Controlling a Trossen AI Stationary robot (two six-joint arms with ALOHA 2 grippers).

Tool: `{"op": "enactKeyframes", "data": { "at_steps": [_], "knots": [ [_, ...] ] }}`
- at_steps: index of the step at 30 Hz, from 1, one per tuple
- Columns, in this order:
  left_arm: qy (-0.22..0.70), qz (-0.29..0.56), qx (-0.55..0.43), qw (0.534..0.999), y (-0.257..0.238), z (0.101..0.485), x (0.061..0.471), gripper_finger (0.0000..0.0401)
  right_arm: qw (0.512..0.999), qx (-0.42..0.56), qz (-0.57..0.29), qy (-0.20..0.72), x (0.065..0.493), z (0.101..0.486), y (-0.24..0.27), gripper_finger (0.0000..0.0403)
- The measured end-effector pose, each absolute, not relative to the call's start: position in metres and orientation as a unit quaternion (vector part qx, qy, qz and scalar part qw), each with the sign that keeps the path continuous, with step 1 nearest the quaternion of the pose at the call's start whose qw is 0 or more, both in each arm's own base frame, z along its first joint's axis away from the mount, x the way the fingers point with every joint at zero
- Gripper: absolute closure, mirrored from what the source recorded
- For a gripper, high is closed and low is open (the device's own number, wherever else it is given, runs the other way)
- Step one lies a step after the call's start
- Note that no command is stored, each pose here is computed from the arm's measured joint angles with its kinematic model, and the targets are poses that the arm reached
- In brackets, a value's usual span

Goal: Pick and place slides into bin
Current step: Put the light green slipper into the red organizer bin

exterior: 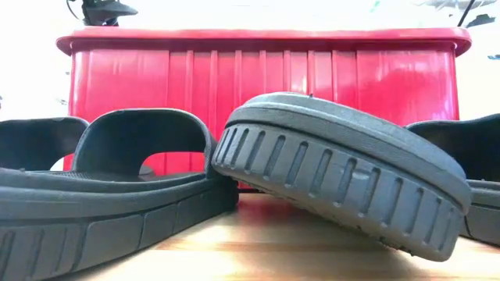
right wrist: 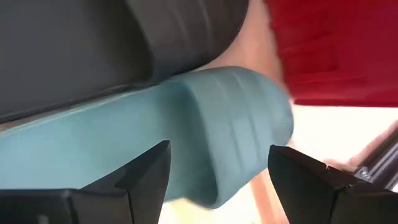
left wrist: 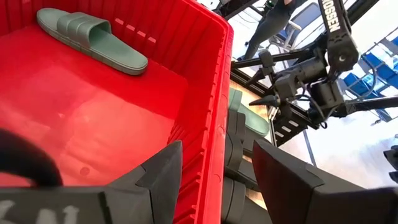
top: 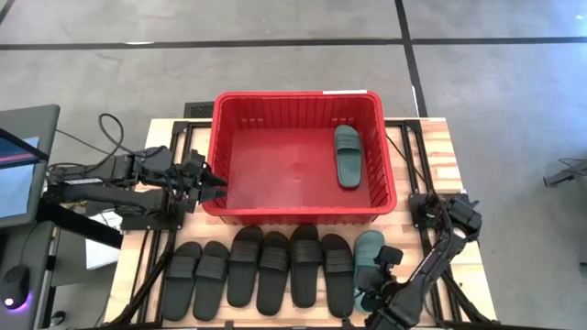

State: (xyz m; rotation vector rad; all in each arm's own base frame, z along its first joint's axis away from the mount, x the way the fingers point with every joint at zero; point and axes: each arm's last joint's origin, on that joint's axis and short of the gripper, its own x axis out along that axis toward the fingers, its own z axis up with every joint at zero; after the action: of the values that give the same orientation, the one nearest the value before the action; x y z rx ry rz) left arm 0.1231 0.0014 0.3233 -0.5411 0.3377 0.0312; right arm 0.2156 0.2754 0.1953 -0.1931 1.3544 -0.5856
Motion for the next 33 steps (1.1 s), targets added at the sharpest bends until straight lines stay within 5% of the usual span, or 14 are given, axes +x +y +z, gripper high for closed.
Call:
{"op": "enactKeyframes", "data": {
  "at_steps": [15, 25, 33],
  "knots": [
    [0.163, 0.027, -0.261, 0.951, 0.002, 0.323, 0.123, 0.0218, 0.691, -0.102, -0.336, 0.632, 0.224, 0.156, 0.261, 0.0167],
    [0.163, 0.028, -0.264, 0.950, 0.002, 0.323, 0.123, 0.0218, 0.695, -0.096, -0.330, 0.631, 0.226, 0.146, 0.257, 0.0248],
    [0.160, 0.038, -0.266, 0.950, 0.003, 0.323, 0.123, 0.0218, 0.689, -0.103, -0.342, 0.631, 0.224, 0.148, 0.255, 0.0390]
  ]
}}
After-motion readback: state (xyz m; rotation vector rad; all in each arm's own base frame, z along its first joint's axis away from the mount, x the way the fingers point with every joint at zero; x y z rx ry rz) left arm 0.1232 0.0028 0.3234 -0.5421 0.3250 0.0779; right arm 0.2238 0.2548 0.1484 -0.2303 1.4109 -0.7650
